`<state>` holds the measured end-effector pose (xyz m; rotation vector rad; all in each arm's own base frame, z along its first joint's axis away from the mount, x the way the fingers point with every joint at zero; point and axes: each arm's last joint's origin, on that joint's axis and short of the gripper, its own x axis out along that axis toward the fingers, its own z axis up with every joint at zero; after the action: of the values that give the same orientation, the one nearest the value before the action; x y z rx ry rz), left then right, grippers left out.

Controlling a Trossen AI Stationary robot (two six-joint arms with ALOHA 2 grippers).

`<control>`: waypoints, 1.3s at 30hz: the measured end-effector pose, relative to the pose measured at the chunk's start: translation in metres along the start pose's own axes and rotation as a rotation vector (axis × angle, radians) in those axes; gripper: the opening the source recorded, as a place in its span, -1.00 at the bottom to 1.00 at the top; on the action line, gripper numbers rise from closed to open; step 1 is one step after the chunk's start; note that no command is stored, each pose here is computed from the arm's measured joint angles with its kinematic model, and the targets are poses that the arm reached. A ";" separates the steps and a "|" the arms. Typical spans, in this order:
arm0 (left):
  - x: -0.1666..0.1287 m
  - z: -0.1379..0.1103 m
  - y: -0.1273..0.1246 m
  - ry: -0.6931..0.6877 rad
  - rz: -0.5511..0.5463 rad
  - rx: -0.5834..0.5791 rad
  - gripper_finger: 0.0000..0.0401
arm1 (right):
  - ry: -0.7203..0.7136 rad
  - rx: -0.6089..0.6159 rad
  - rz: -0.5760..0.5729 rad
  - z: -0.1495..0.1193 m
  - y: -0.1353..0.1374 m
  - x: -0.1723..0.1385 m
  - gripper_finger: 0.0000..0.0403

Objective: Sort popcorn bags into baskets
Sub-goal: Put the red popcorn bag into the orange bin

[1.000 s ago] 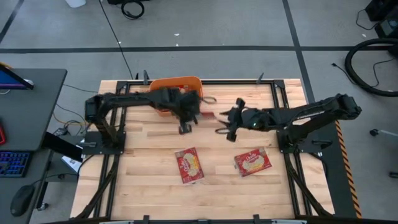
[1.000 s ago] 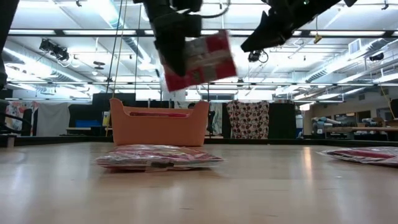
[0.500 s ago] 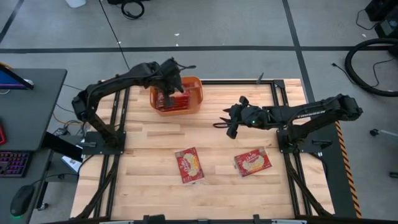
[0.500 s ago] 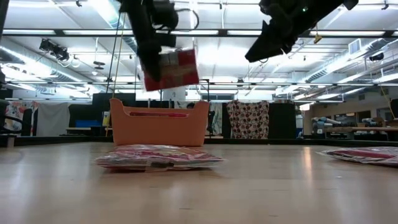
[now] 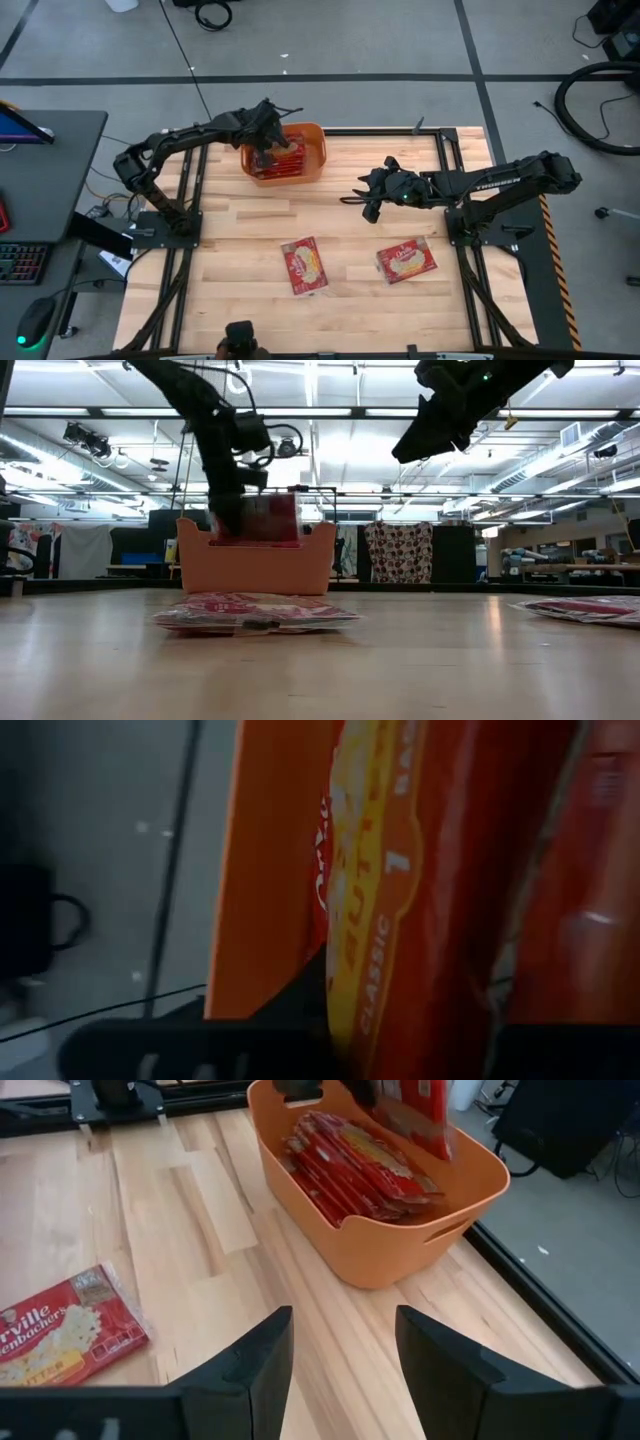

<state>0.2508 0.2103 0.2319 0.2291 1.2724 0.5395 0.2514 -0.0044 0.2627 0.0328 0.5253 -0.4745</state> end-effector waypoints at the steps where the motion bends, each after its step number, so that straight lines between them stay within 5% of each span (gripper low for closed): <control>1: 0.004 -0.002 -0.001 -0.005 0.024 -0.004 -0.73 | 0.001 -0.001 0.000 0.000 0.000 0.000 -0.10; 7: 0.005 0.000 -0.009 -0.008 0.043 0.009 -0.22 | 0.011 -0.008 -0.002 -0.001 0.000 0.000 -0.10; 13: -0.035 0.013 -0.023 -0.001 -0.045 0.065 0.15 | 0.048 -0.002 0.022 -0.005 0.000 0.000 -0.10; 18: -0.071 0.026 -0.057 -0.140 -0.207 0.084 0.16 | 0.084 -0.010 0.067 -0.008 0.001 0.000 -0.10; 26: -0.101 0.040 -0.136 -0.227 -0.388 0.284 0.10 | 0.119 -0.017 0.164 -0.010 0.004 -0.001 -0.10; 32: -0.114 0.040 -0.187 -0.230 -0.435 0.386 0.10 | 0.133 -0.023 0.190 -0.011 0.006 -0.002 -0.10; 39: -0.127 0.031 -0.251 -0.235 -0.346 0.568 0.09 | 0.115 -0.036 0.225 -0.011 0.015 -0.006 -0.10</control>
<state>0.3197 -0.0637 0.2348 0.5171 1.1767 -0.1542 0.2482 0.0129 0.2548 0.0838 0.6349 -0.2440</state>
